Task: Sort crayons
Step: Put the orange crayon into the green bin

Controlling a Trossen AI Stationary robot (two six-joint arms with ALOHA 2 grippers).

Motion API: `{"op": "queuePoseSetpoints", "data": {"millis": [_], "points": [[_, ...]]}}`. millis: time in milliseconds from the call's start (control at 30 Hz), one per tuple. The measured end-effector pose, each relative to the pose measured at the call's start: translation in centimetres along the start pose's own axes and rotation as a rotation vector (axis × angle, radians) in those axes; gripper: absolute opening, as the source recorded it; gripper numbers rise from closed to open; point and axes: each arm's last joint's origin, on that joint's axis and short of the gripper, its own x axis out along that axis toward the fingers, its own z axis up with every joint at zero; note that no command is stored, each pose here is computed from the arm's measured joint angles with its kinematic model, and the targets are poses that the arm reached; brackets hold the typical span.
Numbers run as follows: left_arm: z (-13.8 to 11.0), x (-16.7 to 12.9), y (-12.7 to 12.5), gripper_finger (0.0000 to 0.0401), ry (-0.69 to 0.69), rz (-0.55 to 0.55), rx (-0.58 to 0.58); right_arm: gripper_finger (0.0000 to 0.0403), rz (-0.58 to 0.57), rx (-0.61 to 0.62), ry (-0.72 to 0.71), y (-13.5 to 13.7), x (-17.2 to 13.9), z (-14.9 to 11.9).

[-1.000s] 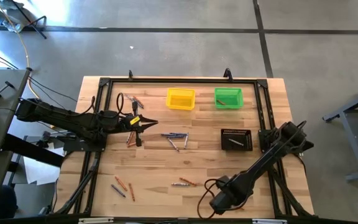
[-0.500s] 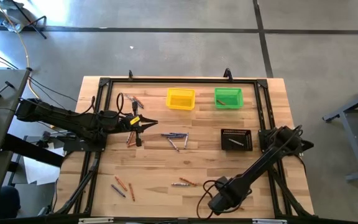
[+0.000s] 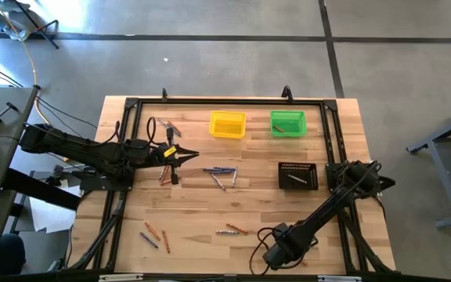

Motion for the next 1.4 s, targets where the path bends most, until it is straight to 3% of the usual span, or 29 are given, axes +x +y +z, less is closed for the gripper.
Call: {"op": "queuePoseSetpoints", "data": {"millis": [267, 500, 700, 800, 967, 1100, 1233, 1400], "points": [[0.0, 0.0, 0.0, 0.001, 0.0, 0.0, 0.0, 0.0098, 0.017, 0.007, 0.014, -0.5, 1.0, 0.5], [0.0, 0.0, 0.0, 0.001, 0.0, 0.001, -0.001, 0.0012, 0.031, 0.009, 0.018, -0.3, 1.0, 0.8], [0.0, 0.0, 0.0, 0.001, 0.0, 0.0, -0.017, 0.0009, 0.051, -0.053, 0.015, 0.2, 0.1, 0.3], [0.0, 0.0, 0.0, 0.001, 0.0, 0.0, -0.017, 0.0005, 0.097, -0.088, -0.039, 0.2, -1.9, 0.0], [0.0, 0.0, 0.0, 0.001, 0.0, 0.0, -0.024, 0.0003, 0.147, -0.082, -0.248, -1.2, -6.1, 0.1], [0.0, 0.0, 0.0, 0.001, 0.0, 0.0, -0.017, 0.0003, 0.164, -0.043, -0.543, -3.4, -9.9, 0.9], [0.0, 0.0, 0.0, 0.001, -0.001, 0.0, -0.006, 0.0002, 0.097, 0.028, -0.882, -6.1, -13.3, 3.0], [0.1, 0.0, 0.0, 0.001, -0.015, 0.004, 0.019, 0.0002, -0.063, 0.095, -1.19, -9.2, -17.1, 6.2]]}}
